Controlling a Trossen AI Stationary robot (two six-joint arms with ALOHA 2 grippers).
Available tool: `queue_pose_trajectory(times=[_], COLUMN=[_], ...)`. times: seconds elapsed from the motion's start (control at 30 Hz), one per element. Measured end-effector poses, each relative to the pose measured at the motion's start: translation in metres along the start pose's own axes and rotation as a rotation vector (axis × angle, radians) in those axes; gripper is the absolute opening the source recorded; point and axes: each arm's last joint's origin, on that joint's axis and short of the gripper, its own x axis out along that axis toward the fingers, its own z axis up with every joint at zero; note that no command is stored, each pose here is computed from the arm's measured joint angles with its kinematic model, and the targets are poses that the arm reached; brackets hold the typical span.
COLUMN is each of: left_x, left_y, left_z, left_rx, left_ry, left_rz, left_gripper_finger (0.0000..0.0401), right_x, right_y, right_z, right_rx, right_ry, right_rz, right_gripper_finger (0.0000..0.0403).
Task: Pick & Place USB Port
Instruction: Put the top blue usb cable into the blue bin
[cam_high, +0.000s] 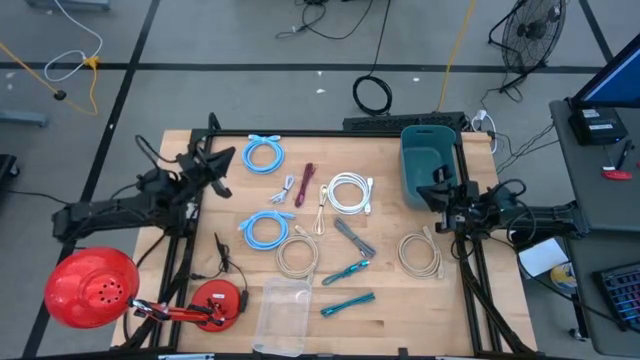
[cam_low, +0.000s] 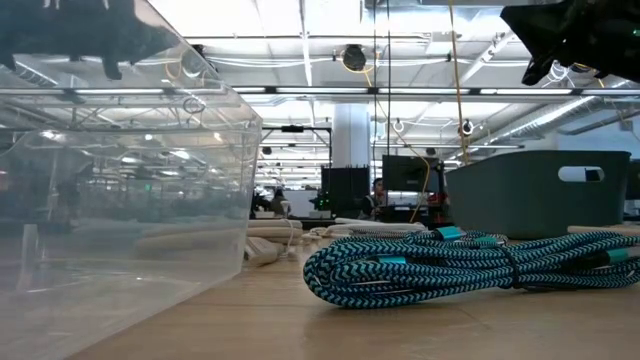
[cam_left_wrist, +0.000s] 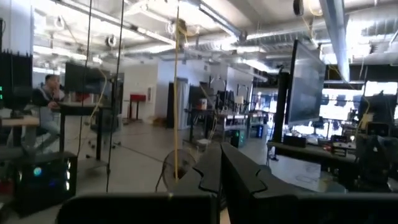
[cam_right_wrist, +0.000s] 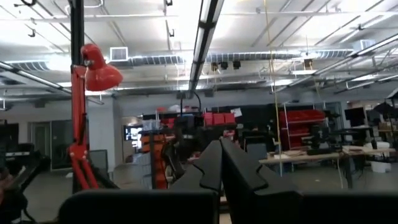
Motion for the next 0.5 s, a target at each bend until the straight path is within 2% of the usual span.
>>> queue_pose_trajectory(times=[0.1,0.23,0.33,0.5], left_x=[0.007,0.011,0.014,0.016], left_y=[-0.001,0.001,0.002,0.004], left_z=[-0.004,-0.014,-0.015,-0.006], left_rx=[0.012,-0.022,-0.065,-0.160], left_ry=[0.099,0.198,0.188,0.088], left_rz=[0.012,0.082,0.121,0.138], left_gripper_finger=[0.0010,0.0010,0.0010,0.0010], right_x=[0.000,0.000,0.000,-0.001], right_y=[0.000,-0.001,-0.002,-0.006], right_z=[0.002,0.004,0.005,0.013], right_rx=[-0.046,-0.068,-0.101,-0.154], right_ry=[-0.017,-0.040,-0.048,-0.129], right_rz=[-0.019,-0.053,-0.085,-0.240], right_gripper_finger=[0.0000,0.0000,0.0000,0.0000])
